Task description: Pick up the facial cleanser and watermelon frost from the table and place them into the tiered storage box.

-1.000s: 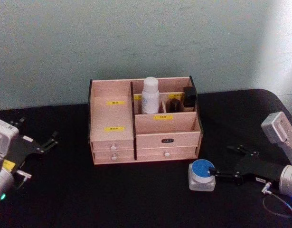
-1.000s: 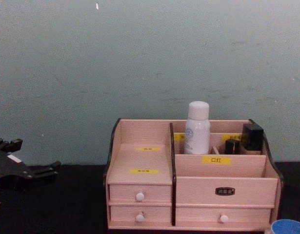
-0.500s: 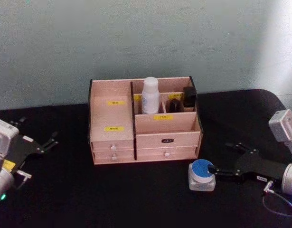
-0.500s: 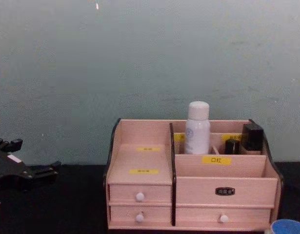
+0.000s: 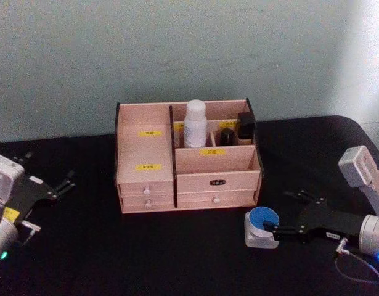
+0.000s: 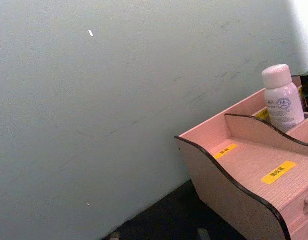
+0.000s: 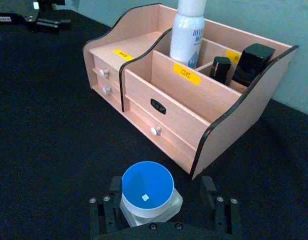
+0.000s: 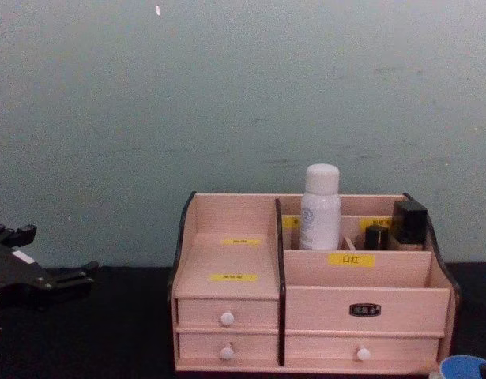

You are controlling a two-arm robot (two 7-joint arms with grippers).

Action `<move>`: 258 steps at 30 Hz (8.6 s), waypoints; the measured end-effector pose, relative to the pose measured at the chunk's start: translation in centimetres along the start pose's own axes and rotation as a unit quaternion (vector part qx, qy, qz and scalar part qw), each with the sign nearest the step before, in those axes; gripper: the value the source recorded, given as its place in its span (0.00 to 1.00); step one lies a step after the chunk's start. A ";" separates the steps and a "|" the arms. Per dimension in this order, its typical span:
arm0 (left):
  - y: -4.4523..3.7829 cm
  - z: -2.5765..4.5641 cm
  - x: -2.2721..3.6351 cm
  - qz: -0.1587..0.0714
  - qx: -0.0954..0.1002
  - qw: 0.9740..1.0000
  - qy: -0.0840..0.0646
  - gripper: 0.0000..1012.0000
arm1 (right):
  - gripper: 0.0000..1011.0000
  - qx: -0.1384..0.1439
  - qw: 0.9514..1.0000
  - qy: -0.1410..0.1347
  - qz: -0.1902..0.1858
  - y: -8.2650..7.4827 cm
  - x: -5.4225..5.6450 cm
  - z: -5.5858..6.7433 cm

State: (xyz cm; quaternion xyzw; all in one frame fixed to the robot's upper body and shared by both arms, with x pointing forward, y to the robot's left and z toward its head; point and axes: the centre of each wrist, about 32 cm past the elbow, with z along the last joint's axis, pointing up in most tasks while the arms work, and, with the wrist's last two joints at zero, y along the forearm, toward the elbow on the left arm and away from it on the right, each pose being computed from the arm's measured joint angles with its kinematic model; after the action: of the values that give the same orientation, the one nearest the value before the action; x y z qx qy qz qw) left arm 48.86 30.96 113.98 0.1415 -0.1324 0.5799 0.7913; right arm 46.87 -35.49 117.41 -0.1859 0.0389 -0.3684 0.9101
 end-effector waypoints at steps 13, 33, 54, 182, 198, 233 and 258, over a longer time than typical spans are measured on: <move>0.00 0.00 0.00 0.000 0.000 1.000 0.000 0.99 | 0.99 -0.008 1.000 0.000 0.018 1.0 0.0 -0.2; 0.00 0.00 0.00 0.000 0.000 1.000 0.000 0.99 | 0.99 -0.024 0.999 0.009 0.030 1.9 0.2 -0.6; 0.00 0.00 0.00 0.000 0.000 1.000 0.000 0.99 | 0.99 -0.027 0.999 0.014 0.025 2.1 0.1 -0.6; 0.00 0.00 0.00 0.000 0.000 1.000 0.000 0.99 | 0.70 0.093 0.985 -0.068 0.132 16.4 0.6 13.0; 0.00 0.00 0.00 0.000 0.000 1.000 0.000 0.99 | 0.70 0.068 0.989 -0.048 0.122 18.9 1.1 13.1; 0.00 0.00 0.00 0.000 0.000 1.000 0.000 0.99 | 0.70 0.041 0.993 -0.023 0.110 21.3 1.7 13.3; 0.00 0.00 0.00 0.000 0.000 1.000 0.000 0.99 | 0.89 0.040 0.993 -0.025 0.110 21.3 1.7 13.2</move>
State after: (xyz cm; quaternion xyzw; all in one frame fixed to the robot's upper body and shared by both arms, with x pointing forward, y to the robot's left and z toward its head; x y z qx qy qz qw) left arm 48.86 30.97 113.98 0.1415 -0.1324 0.5799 0.7913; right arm 64.81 -18.52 122.00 -0.1528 0.0219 -0.2623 0.9526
